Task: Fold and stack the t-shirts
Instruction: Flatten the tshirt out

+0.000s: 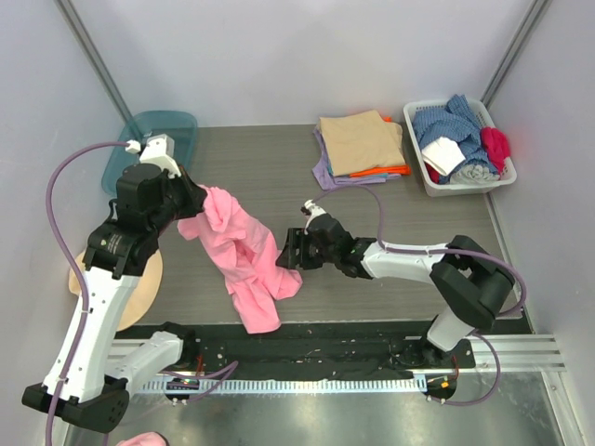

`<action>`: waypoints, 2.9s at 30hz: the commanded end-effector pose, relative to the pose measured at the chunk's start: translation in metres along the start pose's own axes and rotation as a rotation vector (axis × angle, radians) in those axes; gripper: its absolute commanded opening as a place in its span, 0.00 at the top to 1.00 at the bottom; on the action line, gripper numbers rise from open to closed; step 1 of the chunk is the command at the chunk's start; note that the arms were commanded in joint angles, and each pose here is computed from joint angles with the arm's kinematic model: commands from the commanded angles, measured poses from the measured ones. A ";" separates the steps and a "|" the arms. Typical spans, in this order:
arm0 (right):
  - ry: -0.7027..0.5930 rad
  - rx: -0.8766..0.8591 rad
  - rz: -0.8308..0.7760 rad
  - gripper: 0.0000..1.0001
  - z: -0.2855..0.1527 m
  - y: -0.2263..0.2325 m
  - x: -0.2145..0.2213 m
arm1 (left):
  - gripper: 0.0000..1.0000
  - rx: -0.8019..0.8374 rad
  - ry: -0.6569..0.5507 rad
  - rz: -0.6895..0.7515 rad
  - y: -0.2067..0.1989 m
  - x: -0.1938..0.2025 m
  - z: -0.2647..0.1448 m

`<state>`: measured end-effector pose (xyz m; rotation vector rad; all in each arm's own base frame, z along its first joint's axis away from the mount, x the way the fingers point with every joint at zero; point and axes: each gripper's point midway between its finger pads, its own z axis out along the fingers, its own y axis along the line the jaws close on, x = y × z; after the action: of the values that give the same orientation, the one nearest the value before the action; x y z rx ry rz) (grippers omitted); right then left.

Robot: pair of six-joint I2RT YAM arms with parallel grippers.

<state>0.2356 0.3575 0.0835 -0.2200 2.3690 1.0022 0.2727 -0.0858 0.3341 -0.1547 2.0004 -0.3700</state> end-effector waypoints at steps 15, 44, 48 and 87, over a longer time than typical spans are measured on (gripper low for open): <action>-0.021 -0.025 0.046 0.45 0.022 0.005 0.005 | 1.00 0.003 -0.052 0.018 0.001 -0.010 -0.012; -0.028 0.038 -0.019 0.99 0.015 -0.002 -0.002 | 1.00 -0.018 -0.046 0.029 0.007 -0.004 -0.019; -0.143 0.145 -0.117 0.99 -0.030 0.005 -0.046 | 1.00 0.001 -0.038 0.040 0.003 -0.006 -0.017; -0.291 0.471 -0.068 0.99 -0.177 -0.052 -0.048 | 1.00 0.102 0.039 0.102 -0.011 0.012 -0.008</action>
<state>0.2240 0.1701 0.2328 -0.0012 2.1385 0.3049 0.2571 -0.0898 0.3502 0.0507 2.0033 -0.3514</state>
